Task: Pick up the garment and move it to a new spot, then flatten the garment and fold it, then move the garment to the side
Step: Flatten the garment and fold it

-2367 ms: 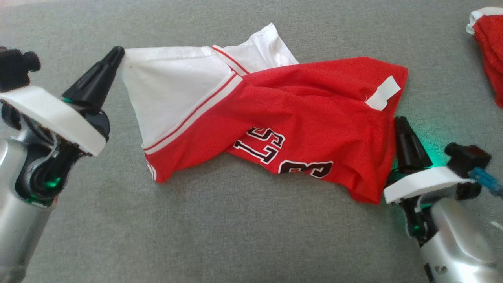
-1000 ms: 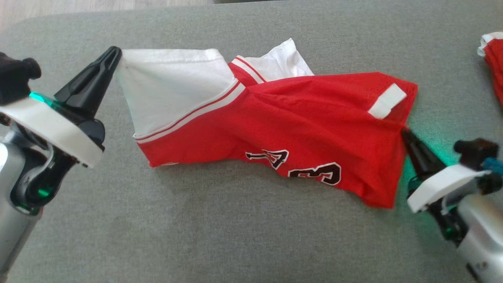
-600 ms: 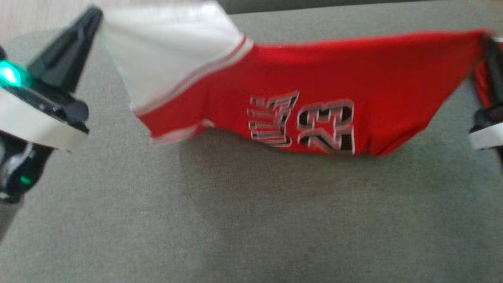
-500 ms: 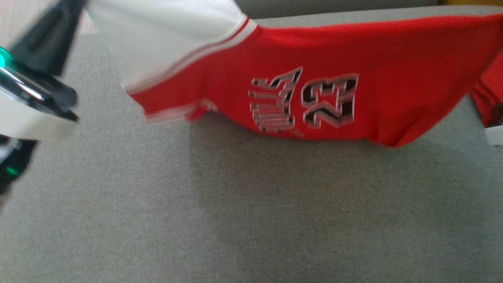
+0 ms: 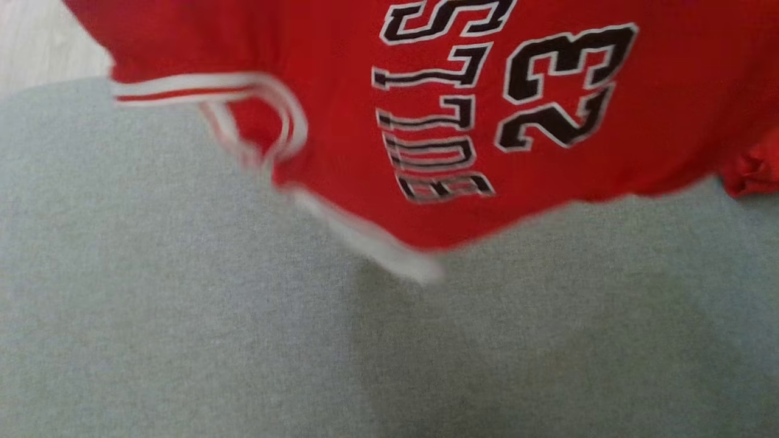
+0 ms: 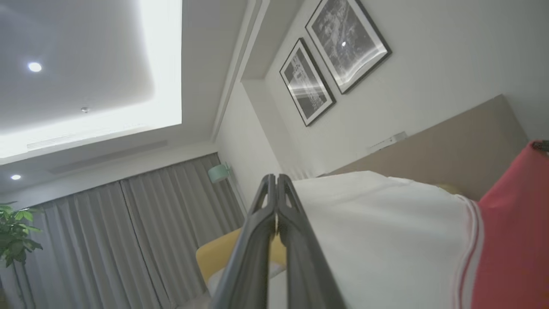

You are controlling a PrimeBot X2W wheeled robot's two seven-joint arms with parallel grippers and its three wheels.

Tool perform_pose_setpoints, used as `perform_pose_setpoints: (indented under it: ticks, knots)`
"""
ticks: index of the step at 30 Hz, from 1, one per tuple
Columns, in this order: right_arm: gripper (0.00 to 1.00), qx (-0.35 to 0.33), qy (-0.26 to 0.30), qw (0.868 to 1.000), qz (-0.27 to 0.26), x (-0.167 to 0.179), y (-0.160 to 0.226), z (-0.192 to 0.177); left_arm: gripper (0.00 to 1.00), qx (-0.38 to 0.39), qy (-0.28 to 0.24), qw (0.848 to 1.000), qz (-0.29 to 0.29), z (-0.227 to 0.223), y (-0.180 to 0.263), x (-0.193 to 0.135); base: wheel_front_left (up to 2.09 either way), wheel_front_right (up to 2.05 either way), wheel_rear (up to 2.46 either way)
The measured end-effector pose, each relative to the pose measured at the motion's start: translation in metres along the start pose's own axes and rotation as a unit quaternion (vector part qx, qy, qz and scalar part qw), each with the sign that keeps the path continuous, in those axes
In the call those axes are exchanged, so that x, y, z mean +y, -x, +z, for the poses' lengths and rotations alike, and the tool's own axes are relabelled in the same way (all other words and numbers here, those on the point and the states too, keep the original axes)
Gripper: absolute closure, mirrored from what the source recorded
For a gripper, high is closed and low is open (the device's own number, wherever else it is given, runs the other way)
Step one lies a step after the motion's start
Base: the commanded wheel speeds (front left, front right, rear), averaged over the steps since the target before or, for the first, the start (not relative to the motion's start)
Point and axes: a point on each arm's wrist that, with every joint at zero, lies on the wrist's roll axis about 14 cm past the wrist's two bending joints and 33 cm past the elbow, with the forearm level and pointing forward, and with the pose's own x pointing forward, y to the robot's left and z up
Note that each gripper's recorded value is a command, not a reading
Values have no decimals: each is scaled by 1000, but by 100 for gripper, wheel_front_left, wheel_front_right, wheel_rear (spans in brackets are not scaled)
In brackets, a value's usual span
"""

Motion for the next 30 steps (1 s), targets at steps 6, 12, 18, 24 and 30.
perform_pose_setpoints:
  ticks: [6, 12, 18, 24, 30]
  knots:
    - [100, 50, -12, 998, 44, 25, -36, -32, 100, 71, -20, 997, 16, -52, -16, 19, 0, 0, 0]
    - [100, 110, -15, 991, 80, 53, -68, -97, 100, 120, -19, 992, 23, -128, -33, 28, 0, 0, 0]
    - [100, 67, -1, 996, 54, 42, -110, -122, 100, 53, -43, 997, 32, -148, -68, 40, 0, 0, 0]
    - [100, 88, 2, 994, 65, 57, -95, -159, 100, 41, -22, 998, -39, -178, -57, -10, 0, 0, 0]
    - [100, 203, -46, 971, 120, 110, 26, -216, 100, 193, 43, 977, -76, -253, 79, -85, 0, 0, 0]
